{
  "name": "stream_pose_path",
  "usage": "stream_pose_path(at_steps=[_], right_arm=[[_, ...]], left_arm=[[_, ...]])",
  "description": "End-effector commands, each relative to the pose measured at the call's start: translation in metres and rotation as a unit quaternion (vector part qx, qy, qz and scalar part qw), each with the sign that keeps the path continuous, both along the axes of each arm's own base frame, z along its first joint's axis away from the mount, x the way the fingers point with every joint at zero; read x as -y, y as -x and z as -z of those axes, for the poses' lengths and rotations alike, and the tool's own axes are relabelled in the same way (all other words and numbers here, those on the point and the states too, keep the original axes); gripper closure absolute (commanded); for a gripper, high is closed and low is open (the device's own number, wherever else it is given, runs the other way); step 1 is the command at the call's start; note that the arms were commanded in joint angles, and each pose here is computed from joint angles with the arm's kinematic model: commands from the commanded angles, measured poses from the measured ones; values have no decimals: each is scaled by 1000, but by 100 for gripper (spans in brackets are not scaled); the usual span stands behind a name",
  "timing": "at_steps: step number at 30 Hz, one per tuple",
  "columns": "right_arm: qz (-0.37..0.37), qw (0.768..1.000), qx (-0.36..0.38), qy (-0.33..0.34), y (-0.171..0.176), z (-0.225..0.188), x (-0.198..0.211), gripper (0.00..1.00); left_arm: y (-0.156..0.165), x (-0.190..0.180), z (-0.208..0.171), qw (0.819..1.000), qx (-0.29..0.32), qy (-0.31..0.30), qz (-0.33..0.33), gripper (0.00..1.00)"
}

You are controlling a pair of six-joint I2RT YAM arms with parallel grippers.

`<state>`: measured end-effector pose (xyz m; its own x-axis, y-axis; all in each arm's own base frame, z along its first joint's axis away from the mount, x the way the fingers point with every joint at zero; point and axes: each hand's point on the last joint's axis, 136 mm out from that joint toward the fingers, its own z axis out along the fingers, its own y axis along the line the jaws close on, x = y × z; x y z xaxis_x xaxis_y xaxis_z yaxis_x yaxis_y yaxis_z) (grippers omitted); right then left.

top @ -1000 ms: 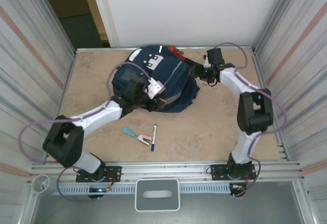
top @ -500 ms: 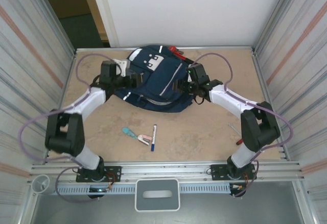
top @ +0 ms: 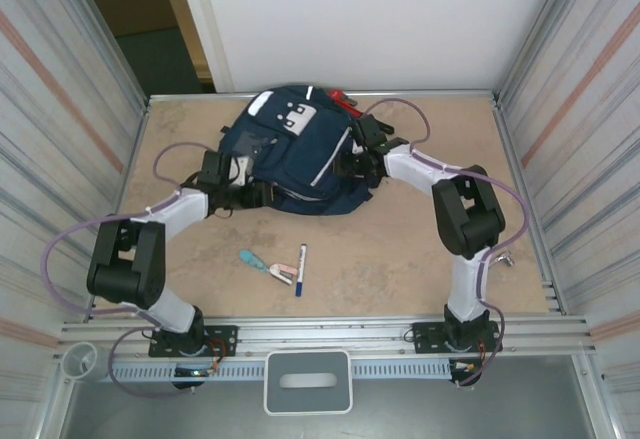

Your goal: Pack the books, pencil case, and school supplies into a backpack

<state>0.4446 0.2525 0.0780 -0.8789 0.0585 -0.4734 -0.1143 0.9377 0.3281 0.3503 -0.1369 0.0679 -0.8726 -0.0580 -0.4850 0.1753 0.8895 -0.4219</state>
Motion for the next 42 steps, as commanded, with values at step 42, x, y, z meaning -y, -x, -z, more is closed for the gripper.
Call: stream_pose_path(at_steps=[42], right_arm=[[18, 993, -1, -118, 0, 0, -29, 28]], left_arm=[[-82, -25, 24, 997, -43, -1, -71, 37]])
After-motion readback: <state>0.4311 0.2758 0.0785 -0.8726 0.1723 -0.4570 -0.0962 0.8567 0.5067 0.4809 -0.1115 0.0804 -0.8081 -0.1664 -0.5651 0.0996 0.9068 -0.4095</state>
